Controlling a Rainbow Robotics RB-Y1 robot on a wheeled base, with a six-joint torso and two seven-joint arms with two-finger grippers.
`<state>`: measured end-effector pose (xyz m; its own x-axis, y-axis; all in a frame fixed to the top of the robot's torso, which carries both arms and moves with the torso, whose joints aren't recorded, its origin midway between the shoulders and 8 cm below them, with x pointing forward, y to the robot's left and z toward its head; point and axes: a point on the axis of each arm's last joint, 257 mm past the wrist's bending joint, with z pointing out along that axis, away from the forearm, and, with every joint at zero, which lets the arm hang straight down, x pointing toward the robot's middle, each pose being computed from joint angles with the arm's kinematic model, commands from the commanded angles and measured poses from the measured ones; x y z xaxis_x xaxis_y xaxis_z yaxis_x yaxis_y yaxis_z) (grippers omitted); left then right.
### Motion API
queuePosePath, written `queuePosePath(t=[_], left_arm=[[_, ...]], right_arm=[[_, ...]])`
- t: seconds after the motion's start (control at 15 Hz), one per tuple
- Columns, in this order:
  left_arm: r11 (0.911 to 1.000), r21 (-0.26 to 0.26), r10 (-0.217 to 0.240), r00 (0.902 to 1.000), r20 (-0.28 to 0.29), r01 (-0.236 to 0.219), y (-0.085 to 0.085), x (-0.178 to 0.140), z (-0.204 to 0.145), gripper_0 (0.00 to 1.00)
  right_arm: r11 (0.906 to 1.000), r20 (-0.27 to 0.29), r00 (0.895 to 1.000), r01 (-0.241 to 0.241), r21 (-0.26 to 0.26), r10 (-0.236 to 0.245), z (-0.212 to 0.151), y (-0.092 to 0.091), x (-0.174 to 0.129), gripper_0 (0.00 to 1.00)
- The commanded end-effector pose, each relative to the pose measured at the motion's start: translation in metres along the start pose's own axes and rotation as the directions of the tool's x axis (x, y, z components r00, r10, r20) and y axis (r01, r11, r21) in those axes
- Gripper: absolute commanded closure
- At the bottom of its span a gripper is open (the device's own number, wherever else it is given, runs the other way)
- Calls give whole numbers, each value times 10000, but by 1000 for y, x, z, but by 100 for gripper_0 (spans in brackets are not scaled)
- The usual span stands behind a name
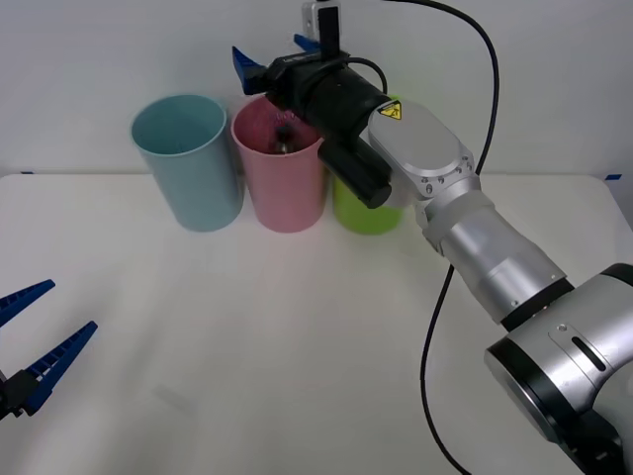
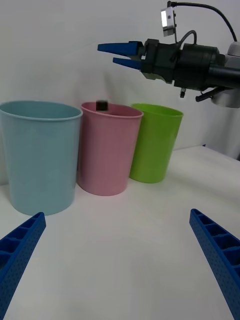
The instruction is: Grasp the object on the table and drop it into the matching bin: aluminum can to the light blue bin, PET bottle to the pink bin.
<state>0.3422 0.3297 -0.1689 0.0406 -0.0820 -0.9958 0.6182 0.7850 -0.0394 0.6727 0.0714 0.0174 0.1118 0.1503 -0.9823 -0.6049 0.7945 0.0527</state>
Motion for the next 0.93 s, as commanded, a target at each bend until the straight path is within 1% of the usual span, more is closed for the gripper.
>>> queuePosePath(t=[0.07, 0.27, 0.47, 0.67, 0.93], left_arm=[[10000, 0, 0, 10000, 0, 0, 0, 0, 0, 0], [10000, 0, 0, 10000, 0, 0, 0, 0, 0, 0], [10000, 0, 0, 10000, 0, 0, 0, 0, 0, 0], [10000, 0, 0, 10000, 0, 0, 0, 0, 0, 0], [10000, 0, 0, 10000, 0, 0, 0, 0, 0, 0]], right_arm=[[9999, 52, 10000, 76, -132, -75, -3, -5, -7, 0], [9988, -6, 10000, 89, -486, -89, -10, -8, -9, 0], [9982, 198, 9998, 108, -598, -97, -27, -14, -13, 0], [9958, 315, 9992, 255, -882, -228, -53, -20, -13, 0], [9911, 431, 9983, 436, -1259, -385, -98, -24, -12, 0]])
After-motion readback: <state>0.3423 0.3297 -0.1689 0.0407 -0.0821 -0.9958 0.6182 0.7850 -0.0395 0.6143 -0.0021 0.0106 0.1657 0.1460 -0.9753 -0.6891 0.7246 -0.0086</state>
